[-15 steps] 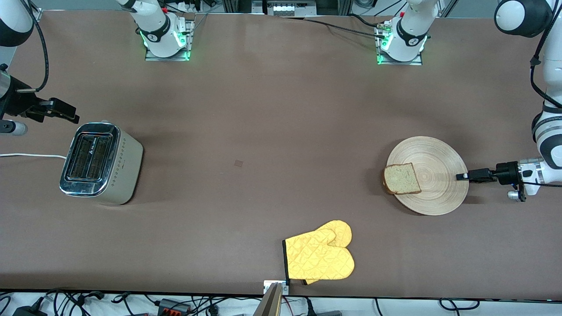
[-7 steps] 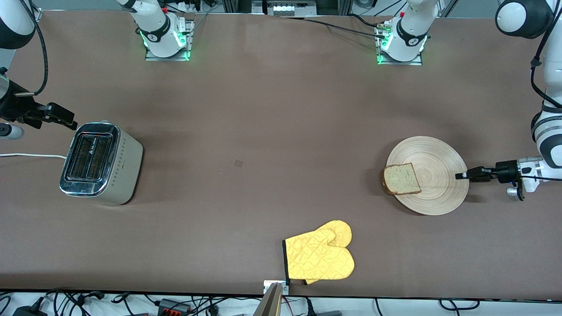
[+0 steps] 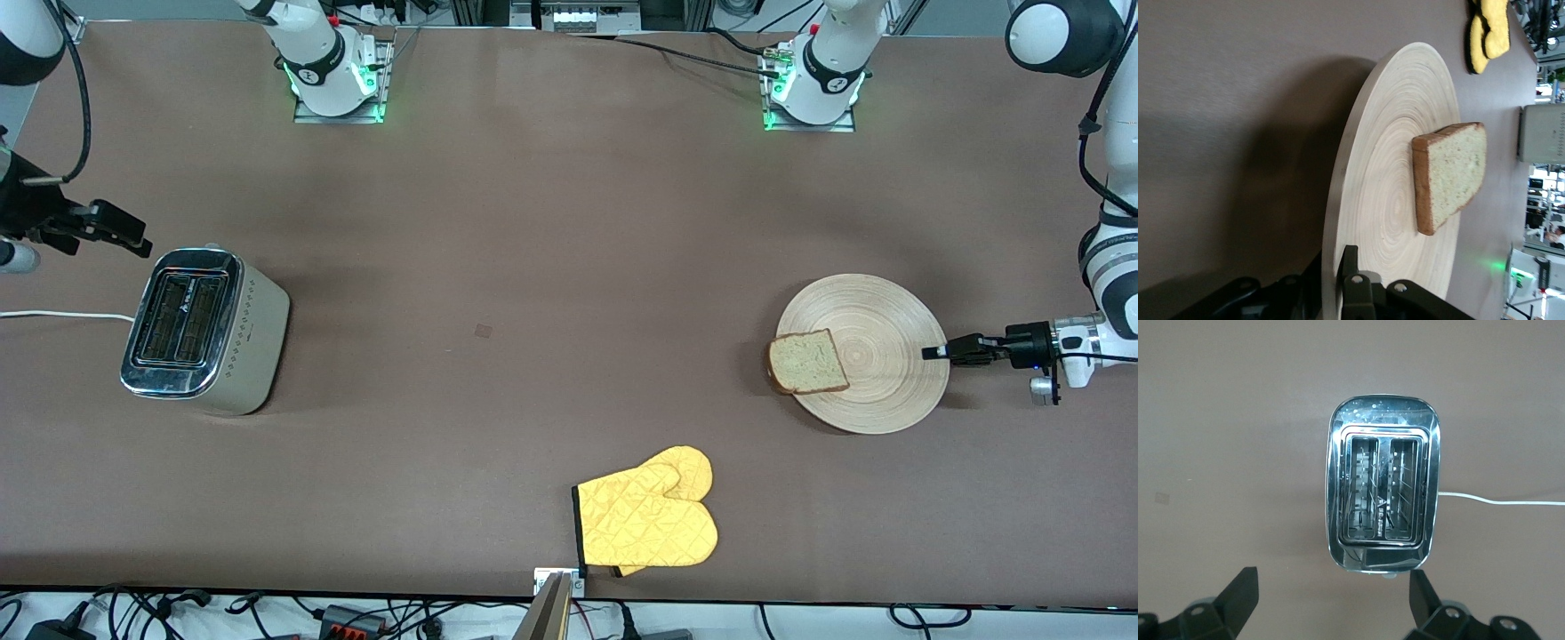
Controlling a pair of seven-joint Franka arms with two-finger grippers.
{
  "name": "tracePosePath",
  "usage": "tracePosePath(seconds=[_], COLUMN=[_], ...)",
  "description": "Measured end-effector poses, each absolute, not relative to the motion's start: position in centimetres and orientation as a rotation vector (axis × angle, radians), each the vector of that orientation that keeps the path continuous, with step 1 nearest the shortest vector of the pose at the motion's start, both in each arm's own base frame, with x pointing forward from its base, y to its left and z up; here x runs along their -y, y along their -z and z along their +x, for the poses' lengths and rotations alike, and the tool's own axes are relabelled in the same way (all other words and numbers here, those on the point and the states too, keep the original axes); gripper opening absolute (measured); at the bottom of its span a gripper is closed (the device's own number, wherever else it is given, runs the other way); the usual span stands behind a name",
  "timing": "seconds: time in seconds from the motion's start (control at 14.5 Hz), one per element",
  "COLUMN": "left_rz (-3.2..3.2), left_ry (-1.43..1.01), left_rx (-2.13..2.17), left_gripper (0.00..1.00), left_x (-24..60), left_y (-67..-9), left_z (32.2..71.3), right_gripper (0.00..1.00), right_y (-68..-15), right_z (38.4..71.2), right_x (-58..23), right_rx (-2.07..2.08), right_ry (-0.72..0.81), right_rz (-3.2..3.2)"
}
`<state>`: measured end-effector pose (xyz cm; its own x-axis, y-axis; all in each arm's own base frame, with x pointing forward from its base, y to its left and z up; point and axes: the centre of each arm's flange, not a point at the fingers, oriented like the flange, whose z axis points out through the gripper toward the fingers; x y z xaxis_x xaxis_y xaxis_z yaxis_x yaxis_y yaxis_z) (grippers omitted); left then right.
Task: Move plate and put bread in toaster
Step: 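Slide the plate to table center with the left gripper while the right gripper approaches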
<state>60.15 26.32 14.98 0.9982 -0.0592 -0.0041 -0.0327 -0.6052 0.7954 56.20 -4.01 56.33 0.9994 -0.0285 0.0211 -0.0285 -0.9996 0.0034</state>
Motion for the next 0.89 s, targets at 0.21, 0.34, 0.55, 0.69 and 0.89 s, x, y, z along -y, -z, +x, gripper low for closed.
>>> tracePosePath(seconds=[0.21,0.34,0.55,0.69,0.89], left_rz=[2.161,2.114,2.059,2.039,2.022], left_ry=[0.060,0.066,0.072,0.108,0.148], left_rx=[0.098,0.146,0.228,0.267,0.286], left_gripper=[0.12,0.12,0.12,0.12,0.12], left_x=[-24.4,-21.6,-16.5,-12.5,-4.6], left_y=[-15.3,-15.8,-16.7,-17.1,-16.4], left_z=[60.5,61.5,63.3,64.4,65.7], right_gripper=[1.00,1.00,1.00,1.00,1.00], right_y=[-56.6,-56.7,-56.8,-56.8,-56.9], right_z=[54.6,54.1,54.1,54.2,54.4], right_x=[3.9,3.9,3.9,3.9,3.5], right_rx=[0.045,0.045,0.043,0.043,0.031], right_ry=[-0.034,-0.036,-0.040,-0.050,-0.070], right_rz=[3.139,3.140,3.140,3.139,3.138])
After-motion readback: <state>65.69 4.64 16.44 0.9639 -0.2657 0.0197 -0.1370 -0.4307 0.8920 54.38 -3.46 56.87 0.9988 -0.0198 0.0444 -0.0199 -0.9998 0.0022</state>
